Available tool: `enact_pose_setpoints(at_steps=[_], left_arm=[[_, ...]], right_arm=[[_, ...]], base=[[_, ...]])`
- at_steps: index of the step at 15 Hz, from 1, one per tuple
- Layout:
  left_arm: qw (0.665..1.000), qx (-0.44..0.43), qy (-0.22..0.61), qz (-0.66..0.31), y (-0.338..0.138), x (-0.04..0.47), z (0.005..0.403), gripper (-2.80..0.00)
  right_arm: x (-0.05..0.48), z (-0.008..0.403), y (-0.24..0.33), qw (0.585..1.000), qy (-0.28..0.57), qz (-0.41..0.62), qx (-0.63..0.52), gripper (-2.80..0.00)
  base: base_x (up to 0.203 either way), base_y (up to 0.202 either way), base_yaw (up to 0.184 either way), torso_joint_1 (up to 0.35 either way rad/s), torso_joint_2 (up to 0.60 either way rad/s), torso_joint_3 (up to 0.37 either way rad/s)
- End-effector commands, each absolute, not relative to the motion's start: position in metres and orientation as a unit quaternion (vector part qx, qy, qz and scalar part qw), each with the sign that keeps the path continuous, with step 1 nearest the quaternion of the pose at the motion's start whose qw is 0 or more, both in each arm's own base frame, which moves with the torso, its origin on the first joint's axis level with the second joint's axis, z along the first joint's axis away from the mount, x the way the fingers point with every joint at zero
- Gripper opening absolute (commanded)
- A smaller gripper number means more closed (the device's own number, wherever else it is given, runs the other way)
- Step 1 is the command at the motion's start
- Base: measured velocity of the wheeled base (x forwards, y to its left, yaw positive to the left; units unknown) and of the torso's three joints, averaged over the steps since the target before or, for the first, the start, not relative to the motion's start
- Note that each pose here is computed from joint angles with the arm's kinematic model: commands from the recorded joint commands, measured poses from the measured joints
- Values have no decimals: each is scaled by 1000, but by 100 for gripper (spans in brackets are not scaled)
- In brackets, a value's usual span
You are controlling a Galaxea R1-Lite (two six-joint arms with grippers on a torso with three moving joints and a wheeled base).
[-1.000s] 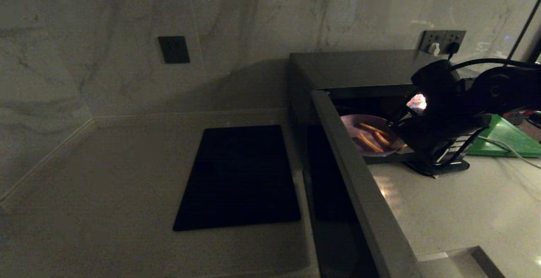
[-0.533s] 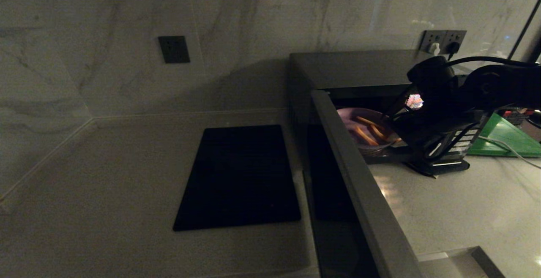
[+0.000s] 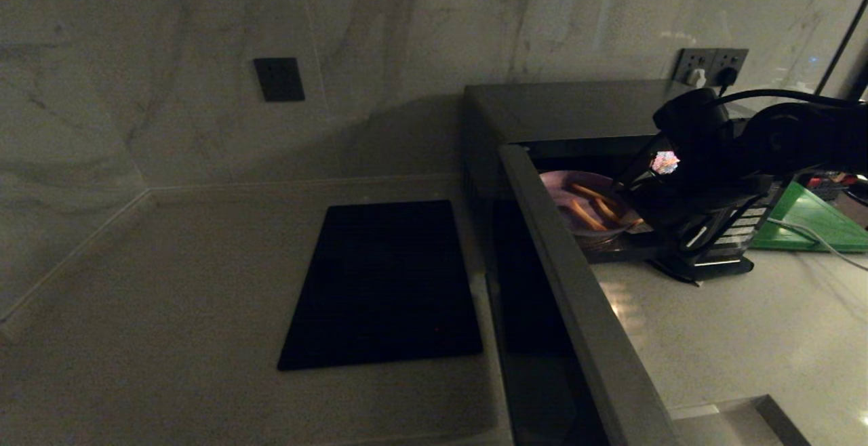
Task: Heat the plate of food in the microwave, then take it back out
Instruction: Put the plate in the microwave oven
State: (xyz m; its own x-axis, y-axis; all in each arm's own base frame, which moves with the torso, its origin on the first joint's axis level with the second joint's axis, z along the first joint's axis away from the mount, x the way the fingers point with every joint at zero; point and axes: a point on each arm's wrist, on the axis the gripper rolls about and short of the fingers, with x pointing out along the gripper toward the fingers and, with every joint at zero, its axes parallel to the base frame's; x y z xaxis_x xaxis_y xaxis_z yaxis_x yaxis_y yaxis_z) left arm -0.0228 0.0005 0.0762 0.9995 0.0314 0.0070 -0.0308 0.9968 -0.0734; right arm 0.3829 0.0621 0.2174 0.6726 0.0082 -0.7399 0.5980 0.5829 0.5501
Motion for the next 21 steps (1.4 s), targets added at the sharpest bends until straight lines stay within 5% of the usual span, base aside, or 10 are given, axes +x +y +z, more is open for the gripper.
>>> enact_pose_setpoints(at_steps=[1,21], left_arm=[[999,-37,-4,16,1,-23,76,-280],[999,-37,-4,16,1,-23,76,-280]], right_arm=[[383,216,62,811,364,-183,421,-280],[426,174,63,811,355,-180,429,-280]], base=[[0,0,0,0,0,0],[0,0,0,0,0,0]])
